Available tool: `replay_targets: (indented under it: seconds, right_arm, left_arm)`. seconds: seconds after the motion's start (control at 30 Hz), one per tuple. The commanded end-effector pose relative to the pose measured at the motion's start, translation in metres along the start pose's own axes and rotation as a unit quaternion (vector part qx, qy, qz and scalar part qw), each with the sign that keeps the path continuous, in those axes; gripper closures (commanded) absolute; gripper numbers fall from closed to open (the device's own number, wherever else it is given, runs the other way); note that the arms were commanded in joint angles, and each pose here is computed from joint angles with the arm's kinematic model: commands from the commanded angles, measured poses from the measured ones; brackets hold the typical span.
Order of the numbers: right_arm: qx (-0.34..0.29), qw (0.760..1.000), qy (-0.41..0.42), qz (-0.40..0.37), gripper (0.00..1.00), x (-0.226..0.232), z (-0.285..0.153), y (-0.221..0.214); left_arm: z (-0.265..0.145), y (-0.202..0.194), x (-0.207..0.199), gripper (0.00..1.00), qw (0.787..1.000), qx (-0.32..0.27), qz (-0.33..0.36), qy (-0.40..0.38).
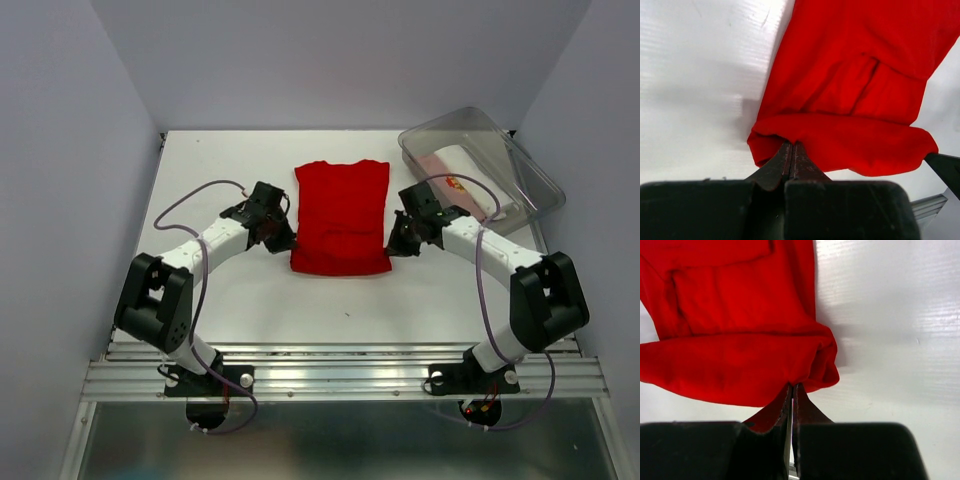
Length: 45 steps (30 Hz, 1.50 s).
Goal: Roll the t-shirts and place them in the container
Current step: Roll the T-shirt to the center of the board.
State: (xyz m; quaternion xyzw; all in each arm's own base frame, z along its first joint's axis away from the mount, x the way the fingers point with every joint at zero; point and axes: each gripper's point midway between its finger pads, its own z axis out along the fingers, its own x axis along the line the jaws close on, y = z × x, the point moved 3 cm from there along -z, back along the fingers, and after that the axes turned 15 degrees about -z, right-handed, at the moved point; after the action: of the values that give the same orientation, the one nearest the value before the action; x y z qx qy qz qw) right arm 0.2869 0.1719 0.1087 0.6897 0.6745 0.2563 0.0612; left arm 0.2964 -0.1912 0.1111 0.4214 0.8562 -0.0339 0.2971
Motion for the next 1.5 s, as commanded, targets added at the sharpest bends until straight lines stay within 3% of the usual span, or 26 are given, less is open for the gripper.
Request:
replay_targets:
  seconds: [0.0,0.43,0.63,0.73,0.87,0.93,1.0,1.1,1.13,1.2,1.23,1.27,1.4,1.47]
  right_arm:
    - [-0.037,0.999,-0.002,-0.009,0.96,0.003,-0.002,0.031]
    - [-0.029,0.999,-0.028,-0.006,0.95,-0.014,0.033,0.043]
    - [-0.064,0.996,-0.062,-0.009,0.89,-0.025,0.043,0.06]
    - [-0.069,0.995,-0.066,-0.009,0.85,-0.026,0.045,0.064]
    - [-0.092,0.995,-0.048,-0.011,0.6,-0.018,0.025,0.071]
    - [-0.112,0.993,-0.035,-0.014,0.48,-0.014,0.008,0.075]
    - [-0.119,0.992,-0.021,-0.021,0.46,-0.01,-0.003,0.074]
    - [-0.138,0.99,-0.001,-0.024,0.48,-0.006,-0.023,0.071]
    - [-0.141,0.99,0.003,-0.023,0.51,-0.005,-0.027,0.07]
    - [-0.15,0.988,0.023,-0.038,0.64,0.008,-0.035,0.065]
    - [-0.148,0.988,0.026,-0.043,0.7,0.011,-0.034,0.06]
    - [-0.134,0.988,0.046,-0.055,0.81,0.022,-0.03,0.052]
    - [-0.101,0.991,0.057,-0.068,0.96,0.031,-0.012,0.037]
    - [-0.097,0.992,0.05,-0.066,0.98,0.028,-0.003,0.034]
  left_arm:
    - [-0.002,0.016,-0.023,1.0,0.999,-0.011,0.024,-0.029]
    - [0.041,0.035,-0.015,1.0,0.999,-0.025,0.029,0.019]
    - [0.054,0.04,-0.01,0.98,0.998,-0.038,0.039,0.025]
    - [0.059,0.041,-0.007,0.82,0.998,-0.038,0.05,0.032]
    - [0.04,0.054,-0.018,0.5,0.995,-0.075,0.062,0.025]
    - [0.021,0.065,-0.029,0.44,0.992,-0.102,0.068,0.016]
    - [0.007,0.07,-0.033,0.38,0.99,-0.119,0.07,0.018]
    - [-0.018,0.075,-0.042,0.37,0.985,-0.155,0.074,0.012]
    - [-0.021,0.068,-0.044,0.38,0.985,-0.154,0.081,0.008]
    - [-0.03,0.059,-0.049,0.55,0.984,-0.157,0.084,-0.003]
    - [-0.029,0.052,-0.047,0.68,0.985,-0.15,0.087,-0.003]
    - [-0.027,0.038,-0.049,1.0,0.987,-0.133,0.089,-0.01]
    - [-0.012,0.006,-0.047,1.0,0.992,-0.09,0.09,-0.019]
    - [0.0,-0.003,-0.037,1.0,0.993,-0.075,0.087,-0.011]
